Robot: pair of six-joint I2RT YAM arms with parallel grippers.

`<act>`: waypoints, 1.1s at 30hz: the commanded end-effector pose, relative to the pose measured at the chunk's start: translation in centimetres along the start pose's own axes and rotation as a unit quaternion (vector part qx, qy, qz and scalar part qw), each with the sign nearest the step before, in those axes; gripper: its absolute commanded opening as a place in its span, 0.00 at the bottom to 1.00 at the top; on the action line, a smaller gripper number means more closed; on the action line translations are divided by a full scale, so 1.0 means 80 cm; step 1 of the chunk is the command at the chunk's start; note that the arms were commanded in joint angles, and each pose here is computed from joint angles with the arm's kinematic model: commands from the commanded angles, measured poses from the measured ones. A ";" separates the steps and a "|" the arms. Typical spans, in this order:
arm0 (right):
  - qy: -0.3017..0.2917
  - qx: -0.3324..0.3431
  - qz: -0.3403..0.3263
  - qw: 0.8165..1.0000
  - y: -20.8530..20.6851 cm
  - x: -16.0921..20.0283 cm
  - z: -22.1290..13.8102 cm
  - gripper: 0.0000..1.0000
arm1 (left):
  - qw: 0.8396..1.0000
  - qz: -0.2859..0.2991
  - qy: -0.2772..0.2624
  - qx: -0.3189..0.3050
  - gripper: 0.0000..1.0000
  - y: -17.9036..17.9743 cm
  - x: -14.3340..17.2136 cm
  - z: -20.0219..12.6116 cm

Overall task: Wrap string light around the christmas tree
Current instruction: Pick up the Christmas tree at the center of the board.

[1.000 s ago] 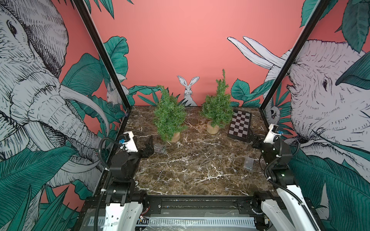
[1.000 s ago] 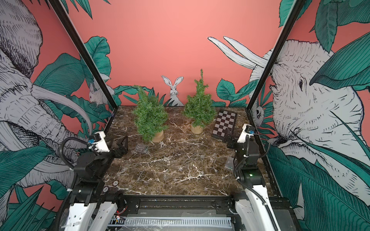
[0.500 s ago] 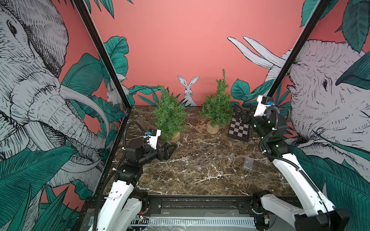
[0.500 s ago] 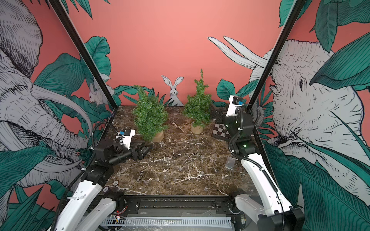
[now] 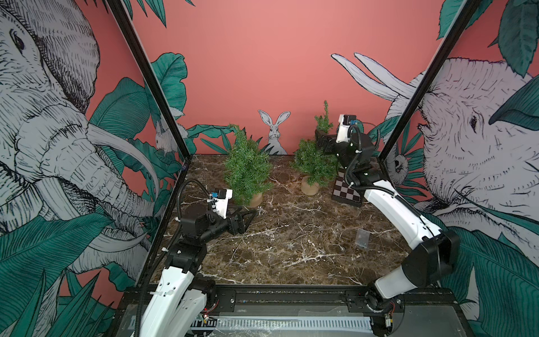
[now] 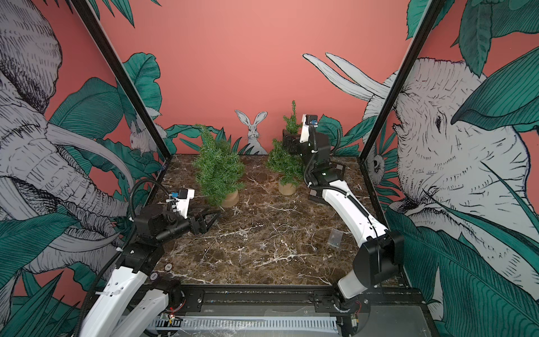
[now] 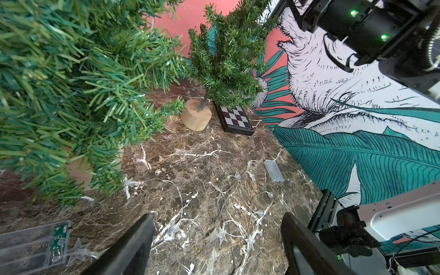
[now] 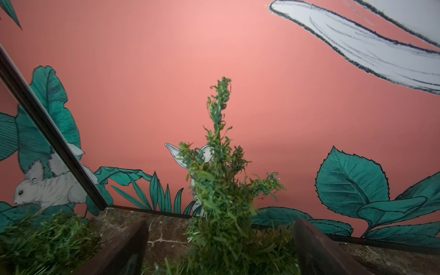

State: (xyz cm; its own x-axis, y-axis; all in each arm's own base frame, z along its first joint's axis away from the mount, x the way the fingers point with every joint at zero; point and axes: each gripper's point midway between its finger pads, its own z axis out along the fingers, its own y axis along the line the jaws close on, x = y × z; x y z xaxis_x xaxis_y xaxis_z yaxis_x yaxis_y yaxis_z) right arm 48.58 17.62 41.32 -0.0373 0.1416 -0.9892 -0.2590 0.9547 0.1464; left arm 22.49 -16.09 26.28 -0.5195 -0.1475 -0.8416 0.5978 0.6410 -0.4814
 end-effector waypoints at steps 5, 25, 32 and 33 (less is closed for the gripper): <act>-0.006 0.049 -0.017 0.999 -0.014 -0.001 0.037 0.87 | 1.000 0.006 -0.002 -0.023 0.86 0.010 0.001 0.000; -0.020 -0.022 -0.072 0.997 0.043 -0.036 -0.033 0.00 | 1.000 -0.003 -0.001 -0.024 0.85 0.009 0.003 -0.003; -0.023 -0.070 -0.063 0.995 0.080 -0.034 -0.084 0.00 | 1.000 -0.001 -0.006 -0.024 0.85 0.008 0.002 -0.005; -0.025 -0.076 -0.061 0.995 0.084 -0.034 -0.089 0.00 | 1.000 -0.002 -0.005 -0.023 0.85 0.008 0.002 -0.004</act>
State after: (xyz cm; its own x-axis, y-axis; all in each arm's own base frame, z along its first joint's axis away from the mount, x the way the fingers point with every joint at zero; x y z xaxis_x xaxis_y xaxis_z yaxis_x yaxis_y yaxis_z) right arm 42.16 21.45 39.84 -0.0926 -0.0453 -0.9947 -0.3621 0.9321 -0.0087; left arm 22.70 -15.43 25.97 -0.5131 -0.1522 -0.8447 0.5685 0.6771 -0.4673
